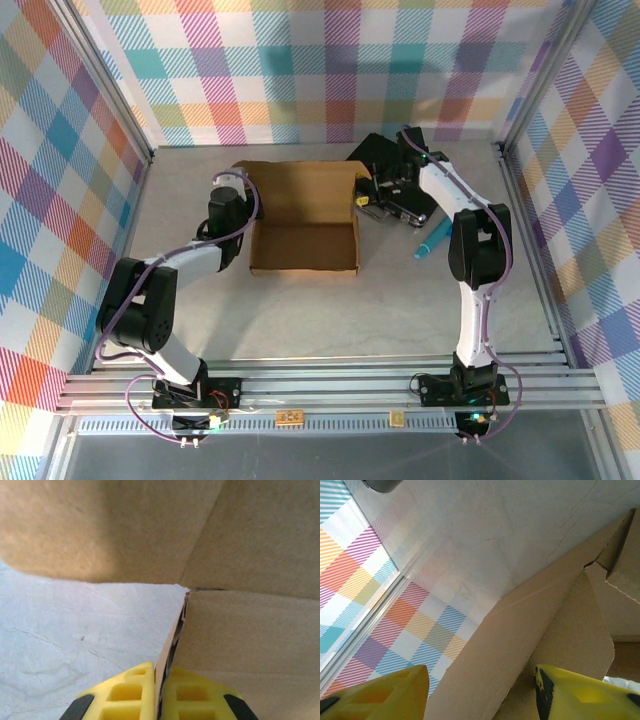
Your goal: Fold the paper box
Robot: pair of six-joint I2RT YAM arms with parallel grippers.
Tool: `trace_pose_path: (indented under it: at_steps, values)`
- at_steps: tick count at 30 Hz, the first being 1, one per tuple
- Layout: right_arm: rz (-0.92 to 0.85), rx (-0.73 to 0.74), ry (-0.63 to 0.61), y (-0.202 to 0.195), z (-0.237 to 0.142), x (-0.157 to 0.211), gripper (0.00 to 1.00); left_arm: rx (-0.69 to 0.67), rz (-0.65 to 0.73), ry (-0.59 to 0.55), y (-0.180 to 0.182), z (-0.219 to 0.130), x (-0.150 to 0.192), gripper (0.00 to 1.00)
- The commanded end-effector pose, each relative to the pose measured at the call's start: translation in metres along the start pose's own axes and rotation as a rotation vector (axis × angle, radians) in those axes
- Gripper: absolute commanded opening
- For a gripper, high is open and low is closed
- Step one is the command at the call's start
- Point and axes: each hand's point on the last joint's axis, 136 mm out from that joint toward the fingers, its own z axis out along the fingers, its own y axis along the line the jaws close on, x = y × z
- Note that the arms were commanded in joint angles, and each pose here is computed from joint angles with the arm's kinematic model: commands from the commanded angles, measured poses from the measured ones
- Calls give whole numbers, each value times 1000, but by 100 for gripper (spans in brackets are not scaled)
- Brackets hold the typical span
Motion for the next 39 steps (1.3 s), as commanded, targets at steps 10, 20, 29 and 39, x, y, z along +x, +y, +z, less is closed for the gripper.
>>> trace_pose_path:
  at_steps: [10, 20, 29, 39]
  values:
    - [-12, -5, 60, -7, 2, 28, 58, 99, -166, -55, -22, -6, 3, 12]
    - [-61, 20, 50, -16, 2, 30, 54, 90, -231, 10, -27, -19, 18, 16]
    - [-154, 67, 19, -28, -2, 36, 53, 111, -261, 76, -34, -32, 31, 25]
    - [-218, 69, 4, -34, -4, 39, 51, 81, -342, 140, -33, -48, 39, 30]
